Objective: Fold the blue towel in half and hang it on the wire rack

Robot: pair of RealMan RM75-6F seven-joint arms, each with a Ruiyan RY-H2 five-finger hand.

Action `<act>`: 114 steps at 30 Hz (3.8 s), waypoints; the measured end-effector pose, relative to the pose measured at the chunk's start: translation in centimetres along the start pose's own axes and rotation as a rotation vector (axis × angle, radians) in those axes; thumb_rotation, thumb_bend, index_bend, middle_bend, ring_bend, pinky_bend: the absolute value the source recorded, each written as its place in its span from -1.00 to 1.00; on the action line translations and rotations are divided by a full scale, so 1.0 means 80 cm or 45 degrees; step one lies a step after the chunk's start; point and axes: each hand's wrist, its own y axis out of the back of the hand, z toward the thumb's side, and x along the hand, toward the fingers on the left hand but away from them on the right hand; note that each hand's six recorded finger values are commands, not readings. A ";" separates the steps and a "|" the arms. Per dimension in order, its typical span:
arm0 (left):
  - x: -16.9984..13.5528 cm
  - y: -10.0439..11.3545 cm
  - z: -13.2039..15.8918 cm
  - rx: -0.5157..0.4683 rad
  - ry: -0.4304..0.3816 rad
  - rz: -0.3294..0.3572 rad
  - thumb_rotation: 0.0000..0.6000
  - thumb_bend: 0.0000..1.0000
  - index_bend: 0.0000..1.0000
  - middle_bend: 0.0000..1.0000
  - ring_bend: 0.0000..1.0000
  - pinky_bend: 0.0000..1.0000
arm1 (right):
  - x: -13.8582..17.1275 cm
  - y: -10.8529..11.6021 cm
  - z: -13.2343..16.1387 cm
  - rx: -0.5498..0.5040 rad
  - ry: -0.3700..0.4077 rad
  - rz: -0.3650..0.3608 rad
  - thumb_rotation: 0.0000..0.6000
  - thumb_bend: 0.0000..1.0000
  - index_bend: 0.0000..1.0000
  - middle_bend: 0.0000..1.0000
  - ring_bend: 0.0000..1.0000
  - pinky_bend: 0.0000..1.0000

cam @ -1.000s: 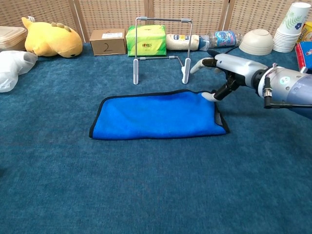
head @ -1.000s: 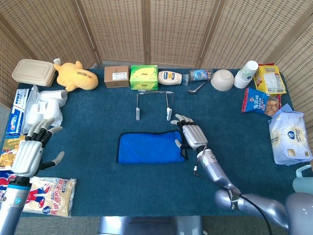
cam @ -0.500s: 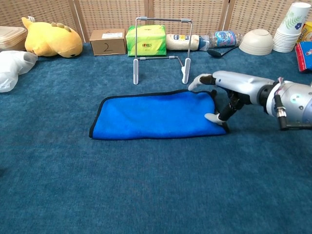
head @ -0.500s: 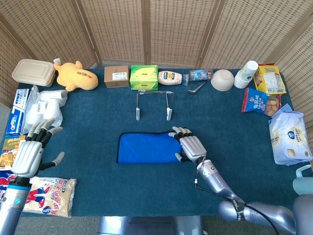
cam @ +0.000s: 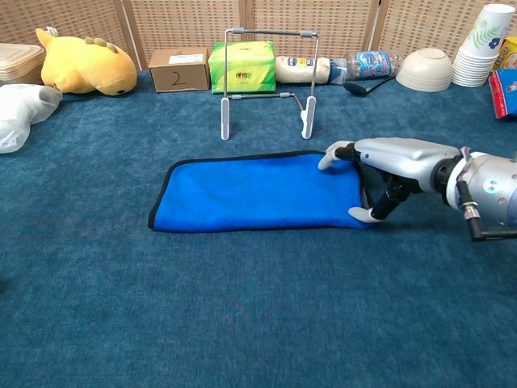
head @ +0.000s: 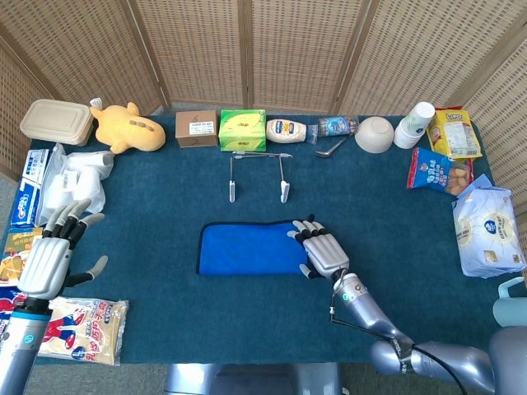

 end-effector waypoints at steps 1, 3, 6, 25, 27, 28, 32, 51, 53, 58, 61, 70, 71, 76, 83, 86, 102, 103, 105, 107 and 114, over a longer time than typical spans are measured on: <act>0.000 0.000 0.000 -0.001 -0.001 0.001 1.00 -0.23 -0.61 -0.87 -1.00 -1.00 | 0.001 0.001 -0.001 0.003 -0.002 -0.002 1.00 -0.25 -0.73 -0.96 -1.00 -1.00; 0.001 0.000 0.001 -0.001 -0.003 0.003 1.00 -0.23 -0.61 -0.87 -1.00 -1.00 | 0.003 0.003 -0.002 0.003 -0.004 -0.006 1.00 -0.25 -0.73 -0.96 -1.00 -1.00; 0.001 -0.001 0.001 0.000 -0.005 0.003 1.00 -0.23 -0.61 -0.87 -1.00 -1.00 | 0.007 0.007 -0.005 0.009 -0.010 -0.013 1.00 -0.26 -0.74 -0.96 -1.00 -1.00; 0.006 -0.014 0.000 0.139 -0.071 -0.082 1.00 -0.24 -0.56 -0.81 -1.00 -1.00 | 0.030 0.067 -0.012 -0.053 -0.032 -0.151 1.00 -0.25 -0.74 -0.96 -1.00 -1.00; 0.010 -0.018 0.000 0.216 -0.107 -0.094 1.00 -0.25 -0.54 -0.79 -1.00 -1.00 | 0.035 0.075 -0.017 -0.070 -0.048 -0.171 1.00 -0.26 -0.75 -0.96 -1.00 -1.00; 0.012 -0.021 0.000 0.244 -0.125 -0.100 1.00 -0.25 -0.53 -0.78 -1.00 -1.00 | 0.040 0.080 -0.021 -0.082 -0.059 -0.185 1.00 -0.26 -0.75 -0.96 -1.00 -1.00; 0.022 -0.034 0.003 0.329 -0.202 -0.125 1.00 -0.25 -0.50 -0.75 -1.00 -1.00 | 0.057 0.096 -0.035 -0.113 -0.100 -0.228 1.00 -0.25 -0.75 -0.96 -1.00 -1.00; 0.090 -0.143 0.034 0.508 -0.634 -0.212 1.00 -0.25 -0.60 -0.86 -1.00 -1.00 | 0.130 0.120 -0.096 -0.210 -0.287 -0.329 1.00 -0.26 -0.77 -0.96 -1.00 -1.00; 0.094 -0.153 0.037 0.512 -0.654 -0.222 1.00 -0.25 -0.63 -0.88 -1.00 -1.00 | 0.134 0.120 -0.100 -0.218 -0.300 -0.331 1.00 -0.25 -0.77 -0.96 -1.00 -1.00; 0.108 -0.181 0.049 0.513 -0.699 -0.247 1.00 -0.28 -0.69 -0.92 -1.00 -1.00 | 0.140 0.119 -0.107 -0.236 -0.325 -0.334 1.00 -0.26 -0.78 -0.96 -1.00 -1.00; 0.115 -0.190 0.053 0.518 -0.712 -0.262 1.00 -0.33 -0.72 -0.94 -1.00 -1.00 | 0.143 0.119 -0.110 -0.243 -0.334 -0.339 1.00 -0.25 -0.78 -0.96 -1.00 -1.00; 0.130 -0.205 0.059 0.520 -0.726 -0.292 1.00 -0.36 -0.73 -0.96 -1.00 -1.00 | 0.146 0.125 -0.113 -0.253 -0.345 -0.361 1.00 -0.26 -0.80 -0.96 -1.00 -1.00; 0.131 -0.205 0.059 0.524 -0.727 -0.295 1.00 -0.36 -0.73 -0.96 -1.00 -1.00 | 0.147 0.125 -0.113 -0.254 -0.345 -0.362 1.00 -0.26 -0.80 -0.96 -1.00 -1.00; 0.140 -0.213 0.062 0.544 -0.731 -0.314 1.00 -0.36 -0.73 -0.96 -1.00 -1.00 | 0.148 0.125 -0.114 -0.264 -0.349 -0.365 1.00 -0.26 -0.80 -0.96 -1.00 -1.00; 0.150 -0.226 0.067 0.577 -0.746 -0.339 1.00 -0.36 -0.73 -0.96 -1.00 -1.00 | 0.153 0.128 -0.118 -0.266 -0.367 -0.377 1.00 -0.26 -0.80 -0.96 -1.00 -1.00; 0.154 -0.232 0.072 0.589 -0.763 -0.343 1.00 -0.36 -0.73 -0.96 -1.00 -1.00 | 0.155 0.129 -0.119 -0.269 -0.372 -0.383 1.00 -0.26 -0.80 -0.96 -1.00 -1.00; 0.166 -0.247 0.092 0.581 -0.806 -0.325 1.00 -0.36 -0.70 -0.92 -1.00 -1.00 | 0.163 0.130 -0.125 -0.278 -0.399 -0.394 1.00 -0.26 -0.81 -0.96 -1.00 -1.00; 0.167 -0.248 0.093 0.579 -0.807 -0.323 1.00 -0.36 -0.69 -0.92 -1.00 -1.00 | 0.164 0.130 -0.125 -0.279 -0.400 -0.394 1.00 -0.26 -0.81 -0.96 -1.00 -1.00; 0.167 -0.247 0.095 0.563 -0.811 -0.319 1.00 -0.36 -0.69 -0.91 -1.00 -1.00 | 0.164 0.131 -0.125 -0.278 -0.401 -0.396 1.00 -0.25 -0.81 -0.96 -1.00 -1.00; 0.167 -0.246 0.098 0.552 -0.816 -0.311 1.00 -0.36 -0.68 -0.90 -1.00 -1.00 | 0.165 0.131 -0.125 -0.278 -0.404 -0.397 1.00 -0.25 -0.81 -0.96 -1.00 -1.00; 0.167 -0.244 0.102 0.505 -0.811 -0.302 1.00 -0.36 -0.65 -0.89 -1.00 -1.00 | 0.165 0.131 -0.126 -0.283 -0.405 -0.398 1.00 -0.26 -0.81 -0.96 -1.00 -1.00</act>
